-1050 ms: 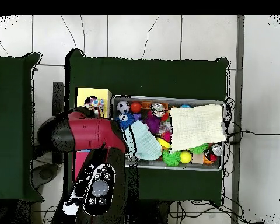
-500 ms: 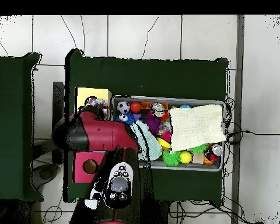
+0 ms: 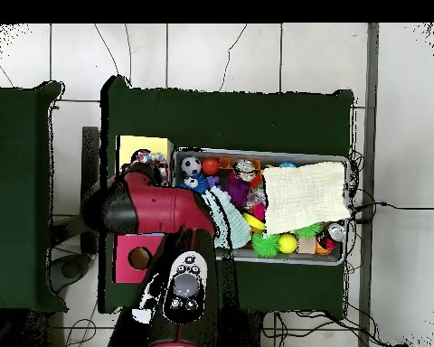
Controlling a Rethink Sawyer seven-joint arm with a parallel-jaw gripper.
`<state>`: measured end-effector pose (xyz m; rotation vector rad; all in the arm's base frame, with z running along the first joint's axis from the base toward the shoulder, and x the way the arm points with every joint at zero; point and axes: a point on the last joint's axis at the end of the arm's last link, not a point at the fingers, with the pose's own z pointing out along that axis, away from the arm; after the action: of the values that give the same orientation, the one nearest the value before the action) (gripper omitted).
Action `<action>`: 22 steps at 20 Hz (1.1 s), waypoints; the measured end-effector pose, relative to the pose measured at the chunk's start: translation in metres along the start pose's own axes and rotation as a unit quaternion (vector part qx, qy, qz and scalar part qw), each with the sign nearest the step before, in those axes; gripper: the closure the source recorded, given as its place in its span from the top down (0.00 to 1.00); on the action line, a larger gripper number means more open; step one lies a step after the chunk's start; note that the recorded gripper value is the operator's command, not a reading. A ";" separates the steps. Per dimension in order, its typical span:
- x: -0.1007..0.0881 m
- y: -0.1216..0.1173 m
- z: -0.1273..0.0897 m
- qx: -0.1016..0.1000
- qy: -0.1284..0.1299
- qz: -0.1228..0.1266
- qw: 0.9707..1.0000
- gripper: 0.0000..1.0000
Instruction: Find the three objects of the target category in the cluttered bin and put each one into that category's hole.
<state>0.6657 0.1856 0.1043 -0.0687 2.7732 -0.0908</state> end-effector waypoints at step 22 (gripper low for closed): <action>0.020 0.047 0.046 -0.033 -0.049 0.081 0.995 0.00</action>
<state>0.6622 0.2283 0.0515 0.1324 2.6710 0.0460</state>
